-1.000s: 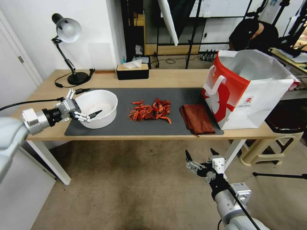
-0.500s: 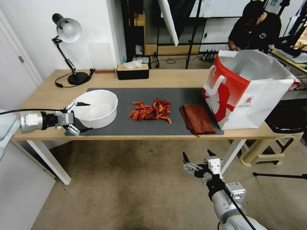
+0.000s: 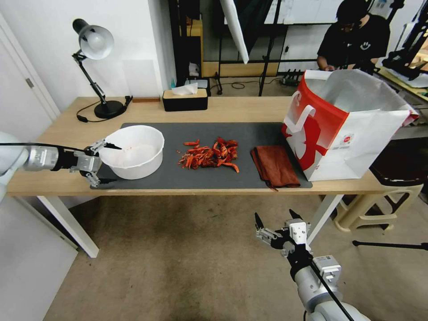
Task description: Sweep shrimp from table into container with towel, then put container into takeout bag.
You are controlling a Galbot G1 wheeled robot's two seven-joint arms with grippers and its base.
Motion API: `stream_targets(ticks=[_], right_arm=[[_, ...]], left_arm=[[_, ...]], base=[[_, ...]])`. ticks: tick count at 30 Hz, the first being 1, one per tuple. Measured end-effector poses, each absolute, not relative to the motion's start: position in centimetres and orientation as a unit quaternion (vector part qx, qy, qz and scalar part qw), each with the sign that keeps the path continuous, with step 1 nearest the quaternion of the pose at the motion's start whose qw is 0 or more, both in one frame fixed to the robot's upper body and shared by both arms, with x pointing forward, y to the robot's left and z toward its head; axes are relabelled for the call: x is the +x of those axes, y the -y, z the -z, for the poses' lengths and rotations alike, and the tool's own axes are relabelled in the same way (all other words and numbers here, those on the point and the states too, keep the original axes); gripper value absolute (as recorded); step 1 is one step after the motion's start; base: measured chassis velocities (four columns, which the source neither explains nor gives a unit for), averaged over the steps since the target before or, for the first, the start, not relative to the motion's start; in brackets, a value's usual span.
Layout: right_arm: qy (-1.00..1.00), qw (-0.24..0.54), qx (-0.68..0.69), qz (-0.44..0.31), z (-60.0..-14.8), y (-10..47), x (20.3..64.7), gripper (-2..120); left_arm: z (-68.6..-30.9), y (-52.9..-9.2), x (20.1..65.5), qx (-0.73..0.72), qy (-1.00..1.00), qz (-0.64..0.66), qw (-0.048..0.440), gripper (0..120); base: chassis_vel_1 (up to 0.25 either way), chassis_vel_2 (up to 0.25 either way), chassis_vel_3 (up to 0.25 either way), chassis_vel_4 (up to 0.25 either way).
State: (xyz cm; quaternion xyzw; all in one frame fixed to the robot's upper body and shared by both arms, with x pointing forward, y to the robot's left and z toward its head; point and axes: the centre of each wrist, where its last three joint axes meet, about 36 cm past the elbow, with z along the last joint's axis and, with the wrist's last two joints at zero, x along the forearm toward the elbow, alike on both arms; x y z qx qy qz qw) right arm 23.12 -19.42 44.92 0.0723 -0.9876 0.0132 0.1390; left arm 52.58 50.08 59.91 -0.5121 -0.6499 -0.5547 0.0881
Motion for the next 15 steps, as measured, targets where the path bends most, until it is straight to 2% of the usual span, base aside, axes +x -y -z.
stream_targets(ticks=[11, 15], right_arm=[[0.988, 0.132, 0.079, -0.029, -45.4, 19.5, 23.0, 100], [0.987, 0.134, 0.079, -0.03, -45.2, 19.6, 22.9, 100]], left_arm=[[-60.2, -48.7, 54.7, -0.525, 0.615, 0.581, 0.098, 100], [-60.3, -48.1, 55.8, -0.534, 0.592, 0.594, 0.108, 96]], base=[[0.0, 0.0, 0.0, 0.0], [0.0, 0.0, 0.0, 0.0]])
